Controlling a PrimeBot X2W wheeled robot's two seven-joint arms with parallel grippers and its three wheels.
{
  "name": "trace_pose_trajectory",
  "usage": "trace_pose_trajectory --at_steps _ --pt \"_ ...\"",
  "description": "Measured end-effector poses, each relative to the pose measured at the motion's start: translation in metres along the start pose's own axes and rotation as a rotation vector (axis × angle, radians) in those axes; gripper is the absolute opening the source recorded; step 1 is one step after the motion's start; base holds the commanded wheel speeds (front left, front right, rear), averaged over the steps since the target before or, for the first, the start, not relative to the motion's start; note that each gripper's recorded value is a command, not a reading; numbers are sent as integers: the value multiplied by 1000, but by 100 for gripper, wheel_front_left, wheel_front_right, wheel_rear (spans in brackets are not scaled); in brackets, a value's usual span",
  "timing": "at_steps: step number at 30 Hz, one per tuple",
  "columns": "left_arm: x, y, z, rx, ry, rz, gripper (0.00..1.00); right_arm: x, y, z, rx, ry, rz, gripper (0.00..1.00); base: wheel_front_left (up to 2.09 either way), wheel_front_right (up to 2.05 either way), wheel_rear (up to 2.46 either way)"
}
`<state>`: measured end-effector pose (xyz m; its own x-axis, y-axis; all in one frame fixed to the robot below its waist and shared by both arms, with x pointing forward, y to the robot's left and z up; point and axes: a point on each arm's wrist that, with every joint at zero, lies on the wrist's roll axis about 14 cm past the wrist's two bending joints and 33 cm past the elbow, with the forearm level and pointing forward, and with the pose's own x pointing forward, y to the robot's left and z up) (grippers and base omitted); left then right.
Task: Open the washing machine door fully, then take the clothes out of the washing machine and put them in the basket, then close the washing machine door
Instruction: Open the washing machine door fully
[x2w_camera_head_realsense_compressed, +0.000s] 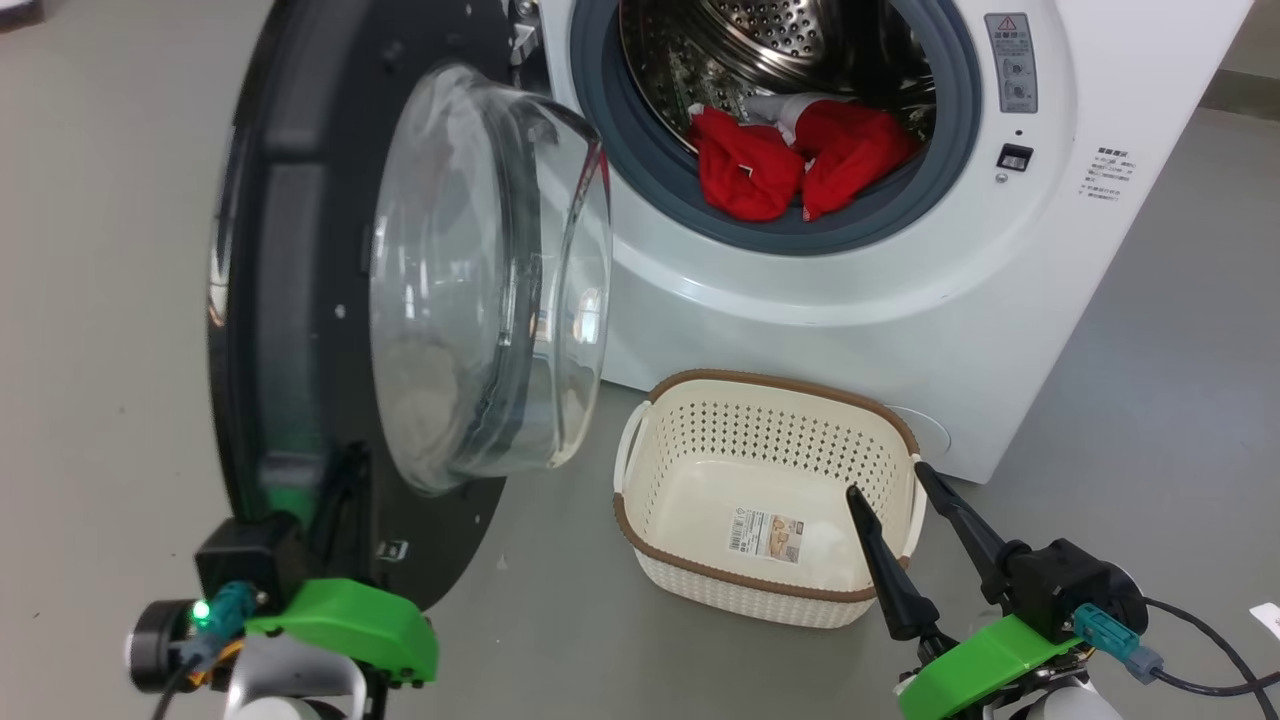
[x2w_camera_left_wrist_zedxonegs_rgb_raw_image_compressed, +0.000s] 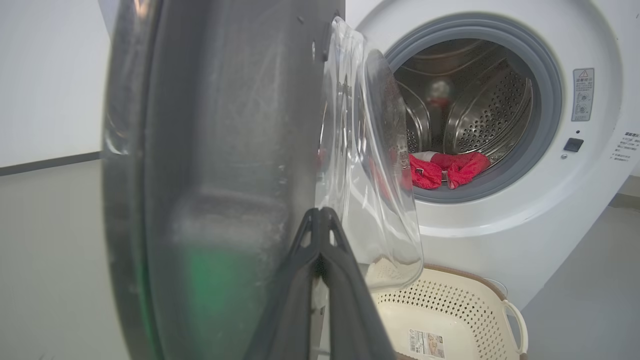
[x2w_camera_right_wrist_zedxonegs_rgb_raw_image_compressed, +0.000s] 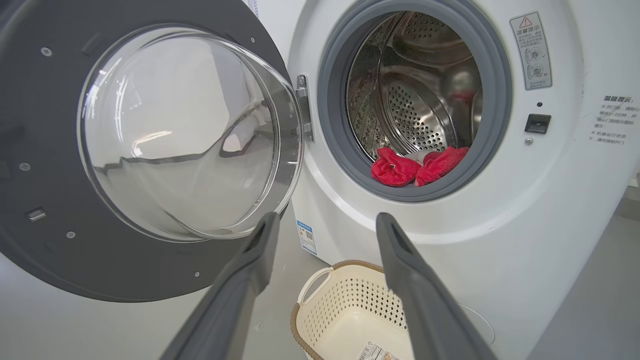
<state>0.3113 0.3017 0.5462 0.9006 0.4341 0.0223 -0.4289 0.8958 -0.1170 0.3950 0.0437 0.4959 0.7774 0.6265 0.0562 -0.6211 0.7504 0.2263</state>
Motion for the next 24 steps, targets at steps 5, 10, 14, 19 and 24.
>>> trace_pose_trajectory --at_steps 5,10,14,19,24 --pt "5 20 -5 1 1 59 0 -3 -6 -4 5 11 -17 100 0 0 0" --pt "10 31 -13 9 9 89 0 -5 -13 -8 6 20 -36 100 0 0 0" --pt "14 43 -17 41 12 136 0 -5 -17 -7 6 16 -45 100 0 0 0" --pt "19 64 -16 72 4 196 0 -5 -21 -7 7 14 -56 100 0 0 0" --pt "22 82 -12 94 -3 236 0 -4 -22 -9 7 20 -58 100 0 0 0"
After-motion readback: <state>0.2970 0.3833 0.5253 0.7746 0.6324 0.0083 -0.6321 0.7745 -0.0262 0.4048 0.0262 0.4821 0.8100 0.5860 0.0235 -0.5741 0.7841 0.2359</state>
